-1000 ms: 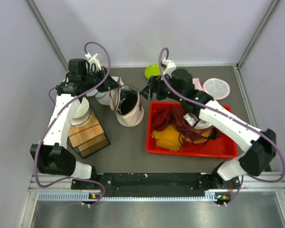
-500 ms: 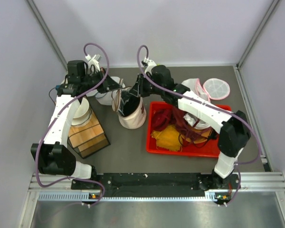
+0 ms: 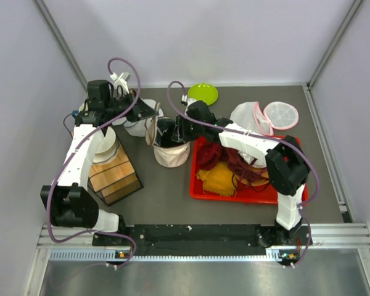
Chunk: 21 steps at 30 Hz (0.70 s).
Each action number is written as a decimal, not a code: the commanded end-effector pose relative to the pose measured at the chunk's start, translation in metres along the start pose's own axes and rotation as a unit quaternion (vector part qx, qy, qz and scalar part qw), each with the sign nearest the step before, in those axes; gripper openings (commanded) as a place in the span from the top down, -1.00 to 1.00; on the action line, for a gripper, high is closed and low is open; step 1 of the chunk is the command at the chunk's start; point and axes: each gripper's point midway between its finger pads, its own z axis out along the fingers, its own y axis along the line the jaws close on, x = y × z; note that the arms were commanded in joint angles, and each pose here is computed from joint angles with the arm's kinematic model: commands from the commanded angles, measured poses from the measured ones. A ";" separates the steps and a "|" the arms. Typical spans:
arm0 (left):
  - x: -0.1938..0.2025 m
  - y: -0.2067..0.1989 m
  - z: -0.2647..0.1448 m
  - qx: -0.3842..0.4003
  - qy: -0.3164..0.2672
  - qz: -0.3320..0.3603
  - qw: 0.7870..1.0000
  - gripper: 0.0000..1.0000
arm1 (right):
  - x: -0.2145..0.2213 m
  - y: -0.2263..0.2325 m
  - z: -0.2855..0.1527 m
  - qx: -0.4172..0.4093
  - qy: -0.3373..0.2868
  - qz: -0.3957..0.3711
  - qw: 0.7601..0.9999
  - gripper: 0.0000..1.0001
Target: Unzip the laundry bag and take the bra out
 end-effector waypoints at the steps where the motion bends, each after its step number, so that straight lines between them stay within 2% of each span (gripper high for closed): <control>1: -0.008 -0.016 -0.010 0.024 -0.022 0.027 0.999 1.00 | -0.006 0.004 -0.004 0.006 -0.018 -0.012 1.000 0.09; 3: -0.007 -0.014 -0.010 0.022 -0.022 0.024 0.999 1.00 | -0.005 0.004 -0.004 0.005 -0.015 -0.012 1.000 -0.05; 4: -0.007 -0.014 -0.010 0.022 -0.023 0.025 0.999 1.00 | -0.004 0.004 -0.002 0.005 -0.013 -0.011 1.000 -0.21; 7: -0.008 -0.016 -0.011 0.026 -0.023 0.025 0.999 1.00 | 0.000 -0.002 0.004 0.029 -0.002 -0.020 0.999 -0.47; 9: -0.008 -0.018 -0.012 0.027 -0.025 0.028 0.999 1.00 | 0.005 -0.005 0.008 0.045 0.009 -0.026 0.999 -0.55; 16: -0.003 -0.010 -0.008 0.026 -0.021 0.016 0.999 1.00 | 0.044 -0.016 0.041 0.058 0.054 0.001 0.997 -0.52; 18: -0.002 -0.010 -0.007 0.030 -0.020 0.013 0.999 1.00 | 0.050 -0.018 0.051 0.056 0.057 0.006 0.997 -0.46; 21: -0.003 -0.009 -0.006 0.031 -0.022 0.013 0.999 1.00 | 0.053 -0.013 0.056 0.041 0.063 0.017 0.997 -0.20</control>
